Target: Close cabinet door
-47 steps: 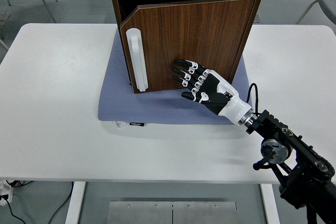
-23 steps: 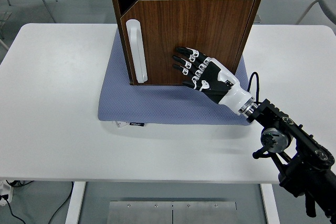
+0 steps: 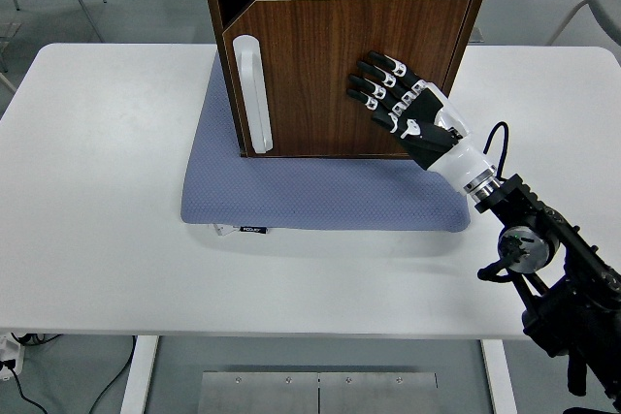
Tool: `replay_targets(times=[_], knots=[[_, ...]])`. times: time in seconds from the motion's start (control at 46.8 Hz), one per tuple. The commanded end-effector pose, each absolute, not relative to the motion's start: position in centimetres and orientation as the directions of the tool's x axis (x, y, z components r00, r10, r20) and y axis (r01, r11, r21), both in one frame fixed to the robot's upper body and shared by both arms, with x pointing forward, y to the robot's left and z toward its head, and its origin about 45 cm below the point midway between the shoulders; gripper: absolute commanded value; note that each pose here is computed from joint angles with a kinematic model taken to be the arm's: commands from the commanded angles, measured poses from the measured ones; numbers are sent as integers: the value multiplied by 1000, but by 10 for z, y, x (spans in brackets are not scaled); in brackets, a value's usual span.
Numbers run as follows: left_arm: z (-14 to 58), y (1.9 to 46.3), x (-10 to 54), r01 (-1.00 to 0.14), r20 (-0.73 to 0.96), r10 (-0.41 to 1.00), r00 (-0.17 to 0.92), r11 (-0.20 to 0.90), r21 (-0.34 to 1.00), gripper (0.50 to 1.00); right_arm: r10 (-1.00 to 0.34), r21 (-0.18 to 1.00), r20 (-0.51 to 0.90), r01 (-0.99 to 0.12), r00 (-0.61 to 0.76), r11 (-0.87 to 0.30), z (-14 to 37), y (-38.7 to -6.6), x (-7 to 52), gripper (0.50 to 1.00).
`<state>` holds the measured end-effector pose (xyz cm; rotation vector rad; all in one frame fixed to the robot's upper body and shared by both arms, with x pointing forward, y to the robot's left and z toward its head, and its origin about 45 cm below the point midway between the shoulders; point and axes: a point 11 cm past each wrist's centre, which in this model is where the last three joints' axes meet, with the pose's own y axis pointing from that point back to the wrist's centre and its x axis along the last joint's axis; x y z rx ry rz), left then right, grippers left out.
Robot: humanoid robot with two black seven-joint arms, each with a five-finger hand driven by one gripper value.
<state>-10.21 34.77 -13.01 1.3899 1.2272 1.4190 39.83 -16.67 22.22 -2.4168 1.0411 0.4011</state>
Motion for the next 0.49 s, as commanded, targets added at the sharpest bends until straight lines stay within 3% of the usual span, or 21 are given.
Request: replay_targets(times=[0.0,0.256,0.47], knots=[[-130,348,-102,91,234,968,-93,-226,970,1000,-602,-312,-444,-744,664,-590,222,-169,398,1000],[-130,348,-102,91,232,968,-93,-224,970,1000,-592,-310,-444,-736,672,-602,220,-165,393,1000],[-130,348,-102,91,234,968,-93,-226,970,1000,-553,-281,-411,-678,724,-679,217,-139,386,1000]])
